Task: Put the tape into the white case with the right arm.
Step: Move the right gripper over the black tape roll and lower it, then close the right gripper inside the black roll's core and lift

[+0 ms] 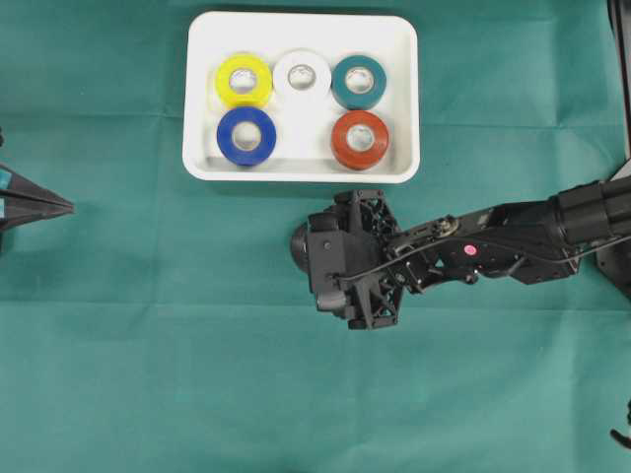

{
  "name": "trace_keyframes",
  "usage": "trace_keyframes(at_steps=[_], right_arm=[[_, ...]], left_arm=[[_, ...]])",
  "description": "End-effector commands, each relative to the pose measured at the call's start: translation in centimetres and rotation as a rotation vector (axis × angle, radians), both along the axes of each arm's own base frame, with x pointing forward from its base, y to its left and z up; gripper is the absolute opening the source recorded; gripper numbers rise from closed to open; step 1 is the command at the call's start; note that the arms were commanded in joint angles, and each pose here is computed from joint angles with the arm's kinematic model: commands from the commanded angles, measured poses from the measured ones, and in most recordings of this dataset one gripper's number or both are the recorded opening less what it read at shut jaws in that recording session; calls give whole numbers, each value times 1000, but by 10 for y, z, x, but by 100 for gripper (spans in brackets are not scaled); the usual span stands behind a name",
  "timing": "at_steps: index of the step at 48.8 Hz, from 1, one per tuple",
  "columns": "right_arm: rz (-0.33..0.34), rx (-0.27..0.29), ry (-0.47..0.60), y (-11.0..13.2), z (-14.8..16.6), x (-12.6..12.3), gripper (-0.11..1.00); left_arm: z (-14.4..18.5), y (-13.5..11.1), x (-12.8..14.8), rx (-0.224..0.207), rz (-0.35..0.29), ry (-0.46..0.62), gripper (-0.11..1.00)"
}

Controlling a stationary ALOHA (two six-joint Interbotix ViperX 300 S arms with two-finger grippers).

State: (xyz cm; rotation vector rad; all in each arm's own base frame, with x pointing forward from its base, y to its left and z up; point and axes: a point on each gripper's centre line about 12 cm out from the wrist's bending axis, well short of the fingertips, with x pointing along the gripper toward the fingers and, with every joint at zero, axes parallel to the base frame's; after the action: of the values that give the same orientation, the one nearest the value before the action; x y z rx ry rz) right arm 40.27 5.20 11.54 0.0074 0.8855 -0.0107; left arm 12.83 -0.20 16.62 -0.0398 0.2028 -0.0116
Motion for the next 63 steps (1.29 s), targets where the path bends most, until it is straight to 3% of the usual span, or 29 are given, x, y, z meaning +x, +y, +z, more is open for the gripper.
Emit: trace_keyframes(at_steps=[1, 48, 52, 59, 63], right_arm=[[5, 5, -20, 3, 8, 1, 55], [-16, -22, 48, 2, -15, 9, 52], [-17, -28, 53, 1, -15, 10, 46], [-28, -38, 53, 0, -10, 11, 13], [-30, -39, 50, -1, -8, 10, 4]], left_arm=[[4, 0, 1, -2, 0, -12, 0], [4, 0, 1, -2, 2, -12, 0], [5, 0, 1, -2, 2, -14, 0], [5, 0, 1, -2, 1, -14, 0], [4, 0, 1, -2, 0, -12, 0]])
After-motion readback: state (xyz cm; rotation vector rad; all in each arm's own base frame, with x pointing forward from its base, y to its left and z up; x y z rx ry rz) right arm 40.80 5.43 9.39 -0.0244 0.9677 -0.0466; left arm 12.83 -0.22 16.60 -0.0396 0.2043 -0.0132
